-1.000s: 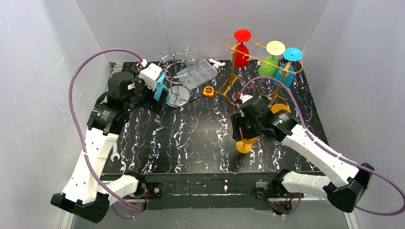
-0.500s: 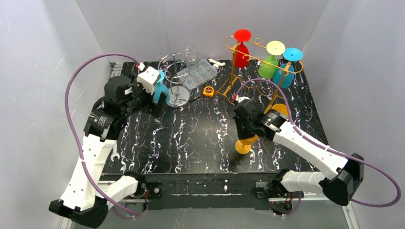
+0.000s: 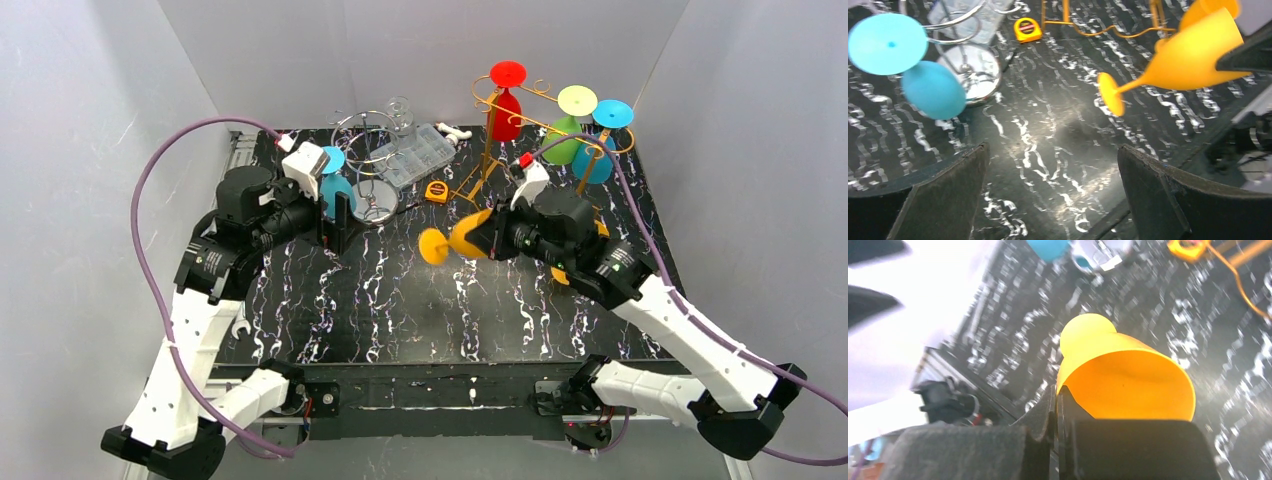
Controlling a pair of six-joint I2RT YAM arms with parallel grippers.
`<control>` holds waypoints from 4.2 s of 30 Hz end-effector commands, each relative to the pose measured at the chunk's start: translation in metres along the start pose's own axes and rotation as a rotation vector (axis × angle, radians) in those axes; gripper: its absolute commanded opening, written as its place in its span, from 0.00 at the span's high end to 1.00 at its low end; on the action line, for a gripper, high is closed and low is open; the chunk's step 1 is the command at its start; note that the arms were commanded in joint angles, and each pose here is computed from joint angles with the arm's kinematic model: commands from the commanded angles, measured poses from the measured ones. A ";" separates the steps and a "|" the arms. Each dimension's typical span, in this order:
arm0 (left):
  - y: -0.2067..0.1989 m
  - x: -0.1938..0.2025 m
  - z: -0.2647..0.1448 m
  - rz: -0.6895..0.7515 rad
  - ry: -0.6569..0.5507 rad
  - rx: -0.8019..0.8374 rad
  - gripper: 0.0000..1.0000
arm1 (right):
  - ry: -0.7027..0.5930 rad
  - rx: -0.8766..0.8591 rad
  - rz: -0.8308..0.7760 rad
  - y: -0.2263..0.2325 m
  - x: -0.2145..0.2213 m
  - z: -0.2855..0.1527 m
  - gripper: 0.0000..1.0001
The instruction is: Place the wine glass upside down on the wine glass rack
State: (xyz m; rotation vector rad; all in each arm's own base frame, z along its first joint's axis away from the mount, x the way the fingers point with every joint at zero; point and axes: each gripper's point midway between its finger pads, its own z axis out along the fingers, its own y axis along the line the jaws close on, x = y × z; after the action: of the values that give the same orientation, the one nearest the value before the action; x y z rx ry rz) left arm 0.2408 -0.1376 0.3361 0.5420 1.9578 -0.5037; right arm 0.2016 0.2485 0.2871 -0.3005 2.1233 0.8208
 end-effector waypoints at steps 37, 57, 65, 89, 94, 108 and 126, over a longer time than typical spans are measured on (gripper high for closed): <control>0.002 -0.061 0.034 0.265 -0.144 0.107 1.00 | -0.123 -0.442 -0.158 0.119 -0.053 -0.048 0.02; -0.054 -0.108 -0.031 1.164 -0.554 0.189 1.00 | -0.069 -0.722 -0.211 0.175 -0.045 -0.001 0.02; -0.057 -0.110 -0.029 1.164 -0.556 0.179 1.00 | -0.072 -0.879 -0.152 0.196 -0.034 0.025 0.02; -0.029 -0.098 -0.008 0.961 -0.423 0.091 0.02 | -0.476 0.120 -0.230 -0.011 -0.045 0.066 0.49; -0.028 -0.078 -0.003 0.938 -0.382 0.115 0.02 | -0.576 0.437 -0.263 -0.058 -0.063 0.082 0.49; -0.028 -0.061 0.009 0.892 -0.300 0.170 0.02 | -0.756 0.869 -0.332 -0.099 -0.089 0.108 0.57; -0.026 -0.059 0.035 0.875 -0.231 0.208 0.05 | -0.770 0.943 -0.256 -0.126 -0.152 0.126 0.67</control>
State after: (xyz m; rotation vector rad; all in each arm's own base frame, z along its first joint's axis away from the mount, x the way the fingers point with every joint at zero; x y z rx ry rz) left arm 0.2787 -0.1856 0.3610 1.3241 1.3084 -0.1867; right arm 0.4248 0.2124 0.2789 0.1603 1.4890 -0.3107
